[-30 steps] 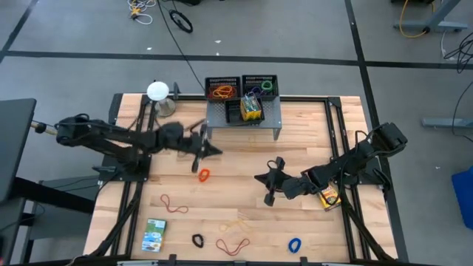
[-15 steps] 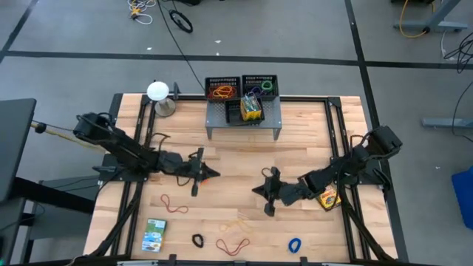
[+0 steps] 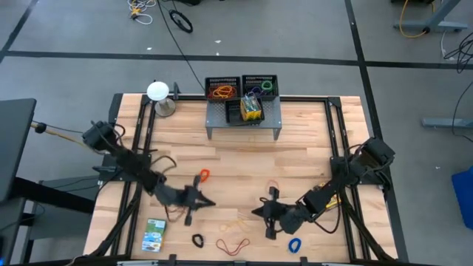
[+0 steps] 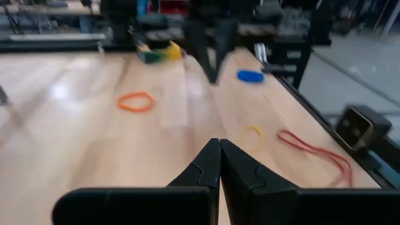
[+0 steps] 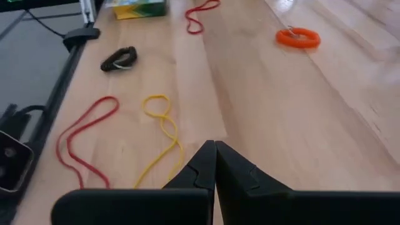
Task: Pick & Place Office Desk Supplies
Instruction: Put the black spring keychain into the top right black basket on the shelf
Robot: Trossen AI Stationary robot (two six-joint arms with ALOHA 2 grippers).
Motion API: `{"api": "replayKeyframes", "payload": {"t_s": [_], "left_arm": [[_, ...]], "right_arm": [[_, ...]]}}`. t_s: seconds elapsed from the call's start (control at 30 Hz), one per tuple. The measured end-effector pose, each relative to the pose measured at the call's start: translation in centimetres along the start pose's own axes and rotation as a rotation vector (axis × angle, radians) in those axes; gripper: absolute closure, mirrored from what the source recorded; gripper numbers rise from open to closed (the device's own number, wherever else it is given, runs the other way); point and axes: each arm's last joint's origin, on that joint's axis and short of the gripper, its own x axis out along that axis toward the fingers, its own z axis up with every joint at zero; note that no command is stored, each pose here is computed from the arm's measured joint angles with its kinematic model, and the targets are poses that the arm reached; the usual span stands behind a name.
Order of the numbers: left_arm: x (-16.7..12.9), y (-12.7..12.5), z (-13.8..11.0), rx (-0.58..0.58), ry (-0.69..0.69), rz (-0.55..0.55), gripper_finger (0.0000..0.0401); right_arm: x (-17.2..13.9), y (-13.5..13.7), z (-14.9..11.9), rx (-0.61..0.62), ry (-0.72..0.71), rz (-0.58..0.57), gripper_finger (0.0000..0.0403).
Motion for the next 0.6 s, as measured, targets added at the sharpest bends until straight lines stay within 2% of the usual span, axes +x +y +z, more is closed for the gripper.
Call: {"api": "replayKeyframes", "payload": {"t_s": [0.27,0.37,0.47,0.6], "left_arm": [[2.2,-5.8,1.1,-0.009,0.213,-0.015,0.0390],[2.9,-7.4,1.9,-0.068,0.308,-0.012,0.0382],[3.2,-8.8,2.4,-0.149,0.460,-0.031,0.0364],[3.1,-10.3,2.7,-0.219,0.653,0.014,0.0329]], "right_arm": [[-0.3,-0.2,-0.7,-0.037,0.000,-0.049,0.0394],[-0.3,-0.2,-0.7,-0.076,0.003,-0.051,0.0394],[-0.3,-0.2,-0.7,-0.089,0.005,-0.050,0.0394],[-0.2,-0.2,-0.8,-0.096,0.010,-0.051,0.0394]]}}
